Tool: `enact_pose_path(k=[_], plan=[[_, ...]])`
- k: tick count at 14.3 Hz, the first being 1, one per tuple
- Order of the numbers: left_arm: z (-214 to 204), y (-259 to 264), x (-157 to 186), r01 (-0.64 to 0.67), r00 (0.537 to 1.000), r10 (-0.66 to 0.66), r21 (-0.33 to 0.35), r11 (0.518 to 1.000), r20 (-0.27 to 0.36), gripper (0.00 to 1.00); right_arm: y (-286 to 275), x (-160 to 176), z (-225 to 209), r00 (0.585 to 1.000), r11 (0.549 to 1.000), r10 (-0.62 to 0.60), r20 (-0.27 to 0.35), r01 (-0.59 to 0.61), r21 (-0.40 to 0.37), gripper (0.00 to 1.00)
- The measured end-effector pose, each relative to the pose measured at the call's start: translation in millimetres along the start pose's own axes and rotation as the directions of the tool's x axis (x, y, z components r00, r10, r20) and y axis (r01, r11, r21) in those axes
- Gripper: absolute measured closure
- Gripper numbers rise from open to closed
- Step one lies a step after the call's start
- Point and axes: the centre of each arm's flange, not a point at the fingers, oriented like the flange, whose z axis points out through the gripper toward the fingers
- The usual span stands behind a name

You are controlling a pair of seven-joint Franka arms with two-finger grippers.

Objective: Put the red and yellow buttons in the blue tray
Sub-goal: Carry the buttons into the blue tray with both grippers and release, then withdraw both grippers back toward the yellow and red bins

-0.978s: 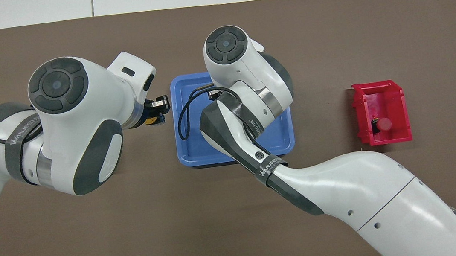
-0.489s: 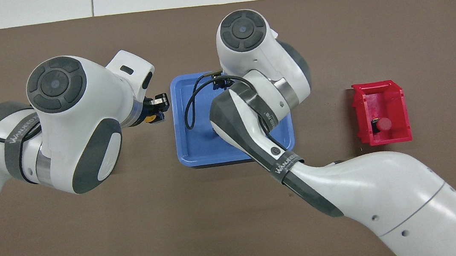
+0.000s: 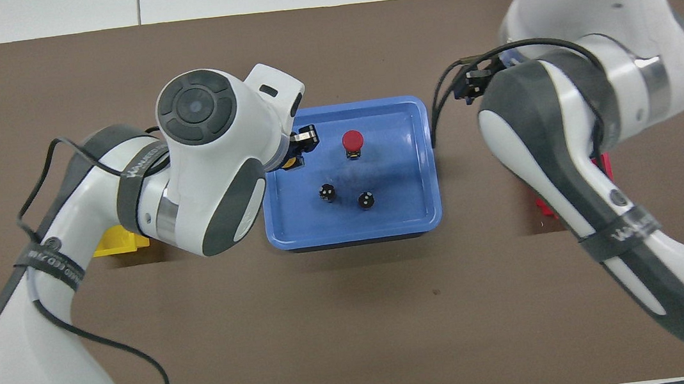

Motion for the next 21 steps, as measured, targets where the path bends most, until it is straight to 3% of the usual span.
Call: enact_pose_path(k=[3, 7, 8, 9, 12, 17, 18, 21], plan=[[36.5, 8.6, 15.8, 0.006, 1.000, -0.006, -0.006, 1.000, -0.007, 0.59, 76.6, -19.3, 15.1, 0.999, 0.999, -0.032, 0.043, 0.030, 0.043, 0.00], [60.7, 13.3, 18.5, 0.008, 1.000, -0.008, -0.005, 1.000, -0.004, 0.59, 106.7, -42.8, 60.6, 0.993, 0.993, -0.106, 0.051, 0.104, 0.048, 0.04], [61.6, 13.8, 18.5, 0.007, 1.000, -0.007, -0.006, 1.000, -0.005, 0.59, 119.9, -48.3, 70.4, 0.993, 0.993, -0.113, 0.046, 0.111, 0.049, 0.07], [61.1, 14.4, 18.9, 0.005, 1.000, -0.006, -0.008, 1.000, -0.011, 0.59, 131.5, -54.1, 79.4, 0.993, 0.993, -0.109, 0.040, 0.107, 0.049, 0.18], [60.6, 19.9, 15.0, -0.012, 1.000, 0.011, -0.005, 1.000, -0.021, 0.55, 133.5, -64.4, 96.3, 0.994, 0.993, -0.106, 0.022, 0.104, 0.046, 0.23], [48.0, 28.6, 9.2, -0.020, 1.000, 0.021, 0.042, 0.999, -0.007, 0.06, 118.4, -71.4, 107.9, 0.993, 0.992, -0.120, 0.014, 0.120, 0.045, 0.31], [32.8, 27.4, 13.0, -0.014, 1.000, 0.013, 0.058, 0.998, 0.005, 0.00, 118.5, -74.1, 115.3, 0.993, 0.992, -0.120, 0.014, 0.119, 0.045, 0.32], [-35.3, -8.2, 29.8, 0.030, 0.999, -0.032, 0.094, 0.995, 0.012, 0.00, 118.1, -78.7, 125.8, 0.993, 0.992, -0.120, 0.020, 0.119, 0.046, 0.32]])
